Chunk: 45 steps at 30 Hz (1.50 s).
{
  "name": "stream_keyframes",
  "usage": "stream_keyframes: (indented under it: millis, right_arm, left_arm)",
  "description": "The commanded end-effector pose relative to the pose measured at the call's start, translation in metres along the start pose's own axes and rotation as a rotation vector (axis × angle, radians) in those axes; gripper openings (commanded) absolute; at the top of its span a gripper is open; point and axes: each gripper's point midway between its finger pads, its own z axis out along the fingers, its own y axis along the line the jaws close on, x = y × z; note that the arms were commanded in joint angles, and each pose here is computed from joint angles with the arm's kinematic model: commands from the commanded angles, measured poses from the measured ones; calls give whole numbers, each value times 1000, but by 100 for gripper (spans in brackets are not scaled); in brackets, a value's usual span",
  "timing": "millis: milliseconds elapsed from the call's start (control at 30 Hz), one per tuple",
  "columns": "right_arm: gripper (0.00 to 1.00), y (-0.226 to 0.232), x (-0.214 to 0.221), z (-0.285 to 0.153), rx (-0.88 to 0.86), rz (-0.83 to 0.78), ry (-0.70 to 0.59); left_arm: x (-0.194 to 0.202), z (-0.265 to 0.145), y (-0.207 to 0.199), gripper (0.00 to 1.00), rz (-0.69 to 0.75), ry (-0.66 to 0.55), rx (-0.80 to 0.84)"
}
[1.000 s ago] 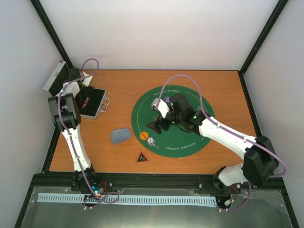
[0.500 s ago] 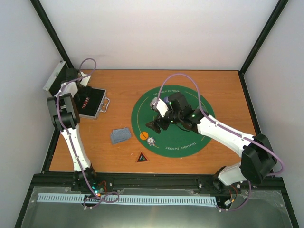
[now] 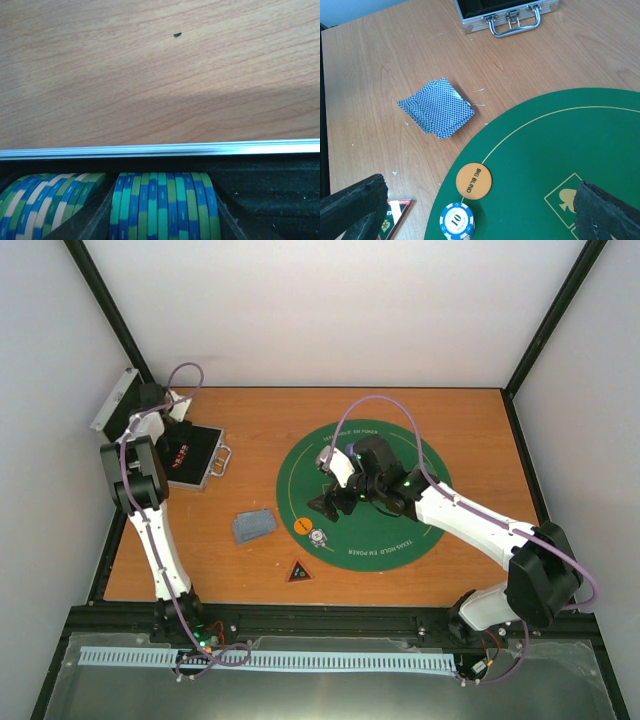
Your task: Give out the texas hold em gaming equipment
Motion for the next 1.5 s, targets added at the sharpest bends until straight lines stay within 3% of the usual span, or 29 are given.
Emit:
stream_keyframes:
  millis: [0, 200, 400, 600, 867, 1067, 1467]
  right_arm:
    - [100, 0, -13, -8, 9, -22, -35]
    - [100, -5, -26, -19, 55, -29, -74]
    - [100, -15, -39, -38, 145, -56, -92]
    - [100, -24, -52, -66, 271, -166, -96]
    - [100, 4, -60, -65, 276, -401, -102]
    - [100, 13, -67, -40, 261, -536, -97]
    - [96, 27, -83, 26, 67, -608, -117]
  left_arm:
    - [-13, -18, 0, 1, -26, -50, 22]
    - [-43, -92, -9, 1, -19, -187, 25]
    - [-59, -168, -55, 1, -9, -314, 185]
    - [-51, -241, -153, 1, 10, -388, 527]
    - [-21, -309, -300, 1, 76, -296, 999]
    - [-6, -327, -334, 0, -27, -230, 1202]
    - [27, -290, -356, 1, -268, -13, 1363]
